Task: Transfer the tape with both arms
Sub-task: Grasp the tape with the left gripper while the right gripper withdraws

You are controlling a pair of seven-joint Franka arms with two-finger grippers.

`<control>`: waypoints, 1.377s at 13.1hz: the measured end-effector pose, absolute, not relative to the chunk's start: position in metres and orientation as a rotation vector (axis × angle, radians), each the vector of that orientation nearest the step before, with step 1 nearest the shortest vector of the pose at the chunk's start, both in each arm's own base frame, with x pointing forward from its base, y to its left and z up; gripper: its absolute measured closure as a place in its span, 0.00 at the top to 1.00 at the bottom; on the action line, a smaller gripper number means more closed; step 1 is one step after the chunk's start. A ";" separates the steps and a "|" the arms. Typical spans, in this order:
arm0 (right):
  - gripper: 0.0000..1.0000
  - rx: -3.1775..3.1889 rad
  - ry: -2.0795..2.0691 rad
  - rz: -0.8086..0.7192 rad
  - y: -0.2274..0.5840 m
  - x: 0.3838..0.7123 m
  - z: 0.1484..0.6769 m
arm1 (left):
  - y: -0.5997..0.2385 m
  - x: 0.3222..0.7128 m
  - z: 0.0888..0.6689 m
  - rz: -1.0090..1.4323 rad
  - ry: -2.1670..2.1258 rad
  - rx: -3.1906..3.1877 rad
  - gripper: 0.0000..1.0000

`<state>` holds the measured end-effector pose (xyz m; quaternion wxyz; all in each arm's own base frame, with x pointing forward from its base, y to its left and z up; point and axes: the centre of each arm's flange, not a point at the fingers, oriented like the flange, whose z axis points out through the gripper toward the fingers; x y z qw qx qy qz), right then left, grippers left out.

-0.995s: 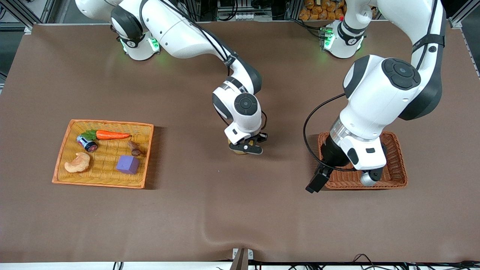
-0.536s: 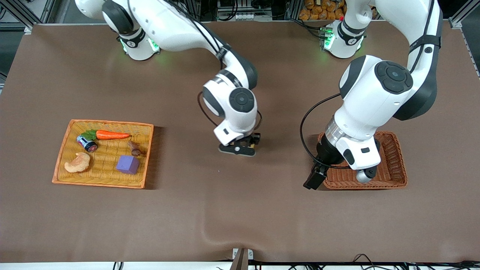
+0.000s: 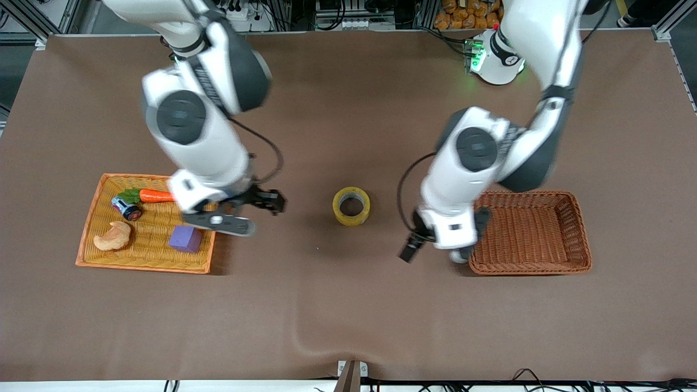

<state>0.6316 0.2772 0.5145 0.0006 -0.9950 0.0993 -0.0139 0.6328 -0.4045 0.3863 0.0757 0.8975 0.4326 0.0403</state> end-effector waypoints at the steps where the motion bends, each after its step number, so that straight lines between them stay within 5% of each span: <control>1: 1.00 -3.127 0.299 -0.039 0.243 0.632 0.519 | -0.430 0.617 0.364 0.105 1.247 2.746 1.00; 6: 1.00 -3.149 0.136 0.089 0.076 0.605 0.504 | -0.512 0.543 0.258 0.048 1.048 2.980 1.00; 10: 1.00 -3.136 0.175 0.100 0.009 0.571 0.502 | -0.538 0.514 0.237 0.059 0.959 3.044 1.00; 18: 1.00 -3.116 0.301 -0.002 -0.042 0.518 0.642 | -0.526 0.510 0.217 0.010 0.990 3.127 1.00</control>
